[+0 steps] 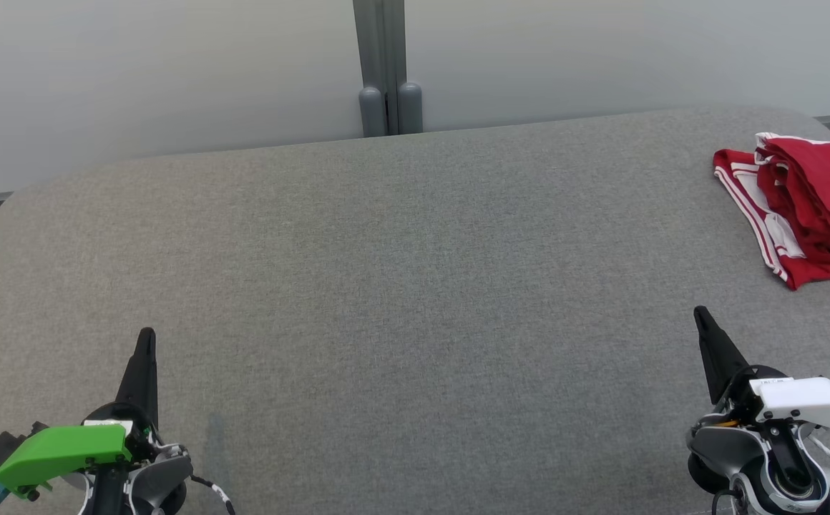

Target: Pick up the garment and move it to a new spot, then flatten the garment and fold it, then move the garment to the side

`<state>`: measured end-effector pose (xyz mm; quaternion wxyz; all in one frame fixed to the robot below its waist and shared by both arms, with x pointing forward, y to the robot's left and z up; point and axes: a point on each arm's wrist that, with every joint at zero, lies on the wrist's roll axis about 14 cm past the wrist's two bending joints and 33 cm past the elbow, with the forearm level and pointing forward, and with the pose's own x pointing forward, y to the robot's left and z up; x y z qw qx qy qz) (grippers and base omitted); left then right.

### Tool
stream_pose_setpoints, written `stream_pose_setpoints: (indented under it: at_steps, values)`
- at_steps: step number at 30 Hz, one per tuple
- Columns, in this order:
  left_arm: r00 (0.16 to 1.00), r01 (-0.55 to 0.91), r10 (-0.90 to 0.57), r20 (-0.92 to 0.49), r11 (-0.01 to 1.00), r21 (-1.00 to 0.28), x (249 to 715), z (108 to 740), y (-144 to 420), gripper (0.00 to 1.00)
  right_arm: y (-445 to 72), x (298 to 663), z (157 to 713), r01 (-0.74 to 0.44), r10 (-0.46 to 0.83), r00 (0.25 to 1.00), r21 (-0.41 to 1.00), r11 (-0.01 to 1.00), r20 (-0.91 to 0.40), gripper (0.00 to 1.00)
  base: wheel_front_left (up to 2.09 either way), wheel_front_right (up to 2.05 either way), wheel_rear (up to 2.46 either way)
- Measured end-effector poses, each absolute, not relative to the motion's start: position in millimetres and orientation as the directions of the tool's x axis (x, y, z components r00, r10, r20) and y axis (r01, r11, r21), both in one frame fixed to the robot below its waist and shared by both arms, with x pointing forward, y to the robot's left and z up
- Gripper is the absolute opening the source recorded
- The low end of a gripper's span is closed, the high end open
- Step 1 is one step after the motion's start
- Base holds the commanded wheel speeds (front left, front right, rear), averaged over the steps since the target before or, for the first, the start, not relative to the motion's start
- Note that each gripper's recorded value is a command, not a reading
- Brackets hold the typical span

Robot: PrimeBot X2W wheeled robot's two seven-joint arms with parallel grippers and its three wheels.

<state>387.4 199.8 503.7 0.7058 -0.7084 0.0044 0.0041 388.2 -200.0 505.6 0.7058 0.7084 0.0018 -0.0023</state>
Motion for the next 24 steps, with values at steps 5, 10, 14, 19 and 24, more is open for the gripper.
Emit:
stream_pose_setpoints:
  at_steps: [5,10,14,19,24]
  values:
    - [1.000,-0.012,0.000,-0.012,-0.004,-1.000,387.4,503.7,199.8,0.00,-200.0,388.1,505.5,0.006,0.000,1.000,1.000,-0.004,-0.006,0.00,0.00,0.00,0.00]
    - [1.000,-0.012,0.000,-0.012,-0.004,-1.000,387.4,503.7,199.8,0.00,-200.0,388.1,505.5,0.006,0.000,1.000,1.000,-0.004,-0.006,0.00,0.00,0.00,0.00]
    - [1.000,-0.012,0.000,-0.012,-0.004,-1.000,387.4,503.7,199.7,0.00,-200.1,388.1,505.5,0.006,0.000,1.000,1.000,-0.004,-0.006,0.00,0.00,0.00,0.00]
    - [1.000,-0.012,0.000,-0.012,-0.004,-1.000,387.4,503.7,199.7,0.00,-199.9,388.1,505.5,0.006,0.001,1.000,1.000,-0.004,-0.006,0.00,0.00,0.00,0.00]
    - [1.000,-0.012,0.000,-0.012,-0.004,-1.000,387.4,503.7,199.7,0.00,-200.0,388.1,505.5,0.006,0.000,1.000,1.000,-0.004,-0.006,0.00,0.00,0.00,0.00]
